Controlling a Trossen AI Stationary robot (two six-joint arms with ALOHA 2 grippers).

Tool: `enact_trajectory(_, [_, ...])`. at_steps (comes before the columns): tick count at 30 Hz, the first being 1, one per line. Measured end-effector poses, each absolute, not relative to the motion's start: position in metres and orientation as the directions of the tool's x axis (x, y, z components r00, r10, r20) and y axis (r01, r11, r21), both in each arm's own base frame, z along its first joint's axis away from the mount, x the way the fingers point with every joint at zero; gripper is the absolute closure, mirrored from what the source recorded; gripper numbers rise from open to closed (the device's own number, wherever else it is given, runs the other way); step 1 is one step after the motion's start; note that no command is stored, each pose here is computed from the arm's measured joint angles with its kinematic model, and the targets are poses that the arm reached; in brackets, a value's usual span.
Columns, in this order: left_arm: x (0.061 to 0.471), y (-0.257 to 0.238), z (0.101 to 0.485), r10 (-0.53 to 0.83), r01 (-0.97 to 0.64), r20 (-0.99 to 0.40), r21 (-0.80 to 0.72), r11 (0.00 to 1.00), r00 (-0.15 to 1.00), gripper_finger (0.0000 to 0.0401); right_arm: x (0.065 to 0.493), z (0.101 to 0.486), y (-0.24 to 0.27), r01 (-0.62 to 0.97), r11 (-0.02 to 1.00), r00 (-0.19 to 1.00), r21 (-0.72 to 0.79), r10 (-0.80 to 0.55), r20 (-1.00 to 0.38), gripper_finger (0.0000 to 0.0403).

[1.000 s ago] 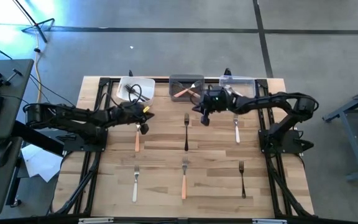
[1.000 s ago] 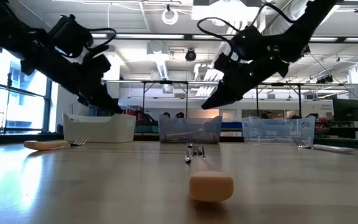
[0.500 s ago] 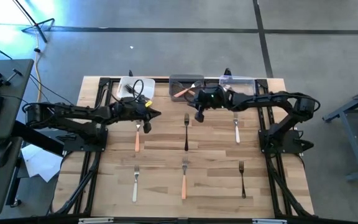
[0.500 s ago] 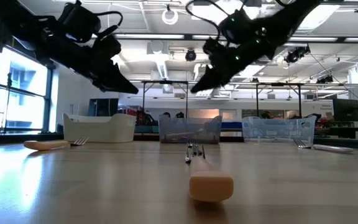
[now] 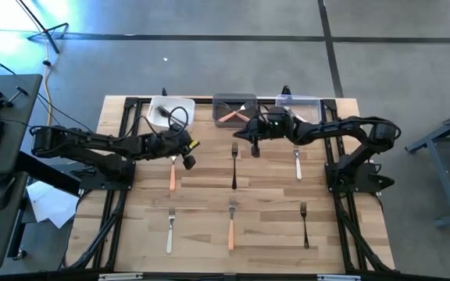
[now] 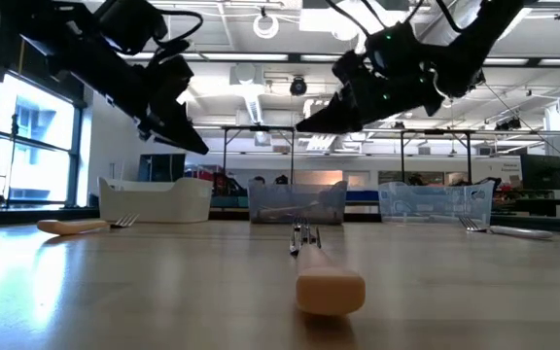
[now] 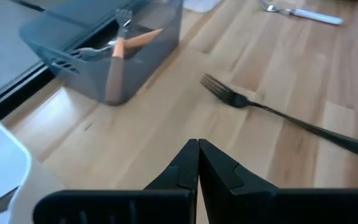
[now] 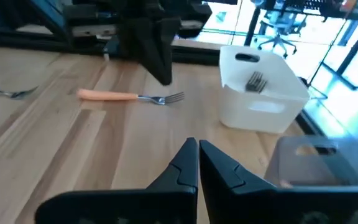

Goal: Sort silverware by color (type)
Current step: Put the top orange fork into the black bin

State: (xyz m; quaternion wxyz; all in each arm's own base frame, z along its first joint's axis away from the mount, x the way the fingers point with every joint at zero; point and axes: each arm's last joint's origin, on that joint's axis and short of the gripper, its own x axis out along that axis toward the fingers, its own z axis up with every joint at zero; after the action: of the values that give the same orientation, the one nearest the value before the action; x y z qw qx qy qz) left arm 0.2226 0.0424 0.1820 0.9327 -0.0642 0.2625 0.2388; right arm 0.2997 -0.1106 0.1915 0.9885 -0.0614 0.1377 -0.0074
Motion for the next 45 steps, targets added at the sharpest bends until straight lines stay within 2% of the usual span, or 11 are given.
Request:
enact_trajectory(4, [0.225,0.035,0.186,0.4,-0.467,-0.566,0.029,0.884,0.721,0.0401,0.293,0.184,-0.108,0.047,0.991,0.953,-0.125,-0.082,-0.292,0.0403])
enact_trajectory(10, [0.22,0.025,0.2,0.472,-0.573,-0.699,0.108,0.812,0.537,0.04,0.288,0.198,-0.124,0.077,0.986,0.918,-0.145,-0.127,-0.377,0.0403])
enact_trajectory(15, [0.21,0.014,0.209,0.436,-0.644,-0.801,0.085,0.76,0.41,0.0394,0.279,0.22,-0.134,0.108,0.986,0.901,-0.129,-0.151,-0.406,0.0403])
enact_trajectory(19, [0.202,0.003,0.205,0.323,-0.678,-0.882,0.004,0.735,0.344,0.0358,0.268,0.234,-0.133,0.148,0.977,0.907,-0.15,-0.195,-0.374,0.0403])
enact_trajectory(23, [0.198,-0.002,0.2,0.245,-0.761,-0.914,-0.097,0.641,0.322,0.03,0.256,0.236,-0.128,0.195,0.966,0.894,-0.167,-0.245,-0.374,0.0403])
enact_trajectory(27, [0.192,-0.001,0.185,0.231,-0.813,-0.938,-0.083,0.577,0.26,0.0244,0.248,0.237,-0.125,0.229,0.959,0.884,-0.166,-0.277,-0.377,0.0403])
enact_trajectory(31, [0.192,0.008,0.173,0.244,-0.844,-0.941,-0.073,0.532,0.235,0.0208,0.247,0.237,-0.124,0.231,0.959,0.884,-0.164,-0.277,-0.376,0.0403])
enact_trajectory(36, [0.192,0.019,0.16,0.23,-0.86,-0.955,-0.044,0.508,0.185,0.02,0.247,0.235,-0.124,0.232,0.96,0.88,-0.154,-0.275,-0.387,0.0403])
enact_trajectory(45, [0.203,0.032,0.137,0.202,-0.832,-0.971,0.007,0.554,0.126,0.0216,0.246,0.233,-0.123,0.238,0.96,0.87,-0.147,-0.278,-0.407,0.0403])
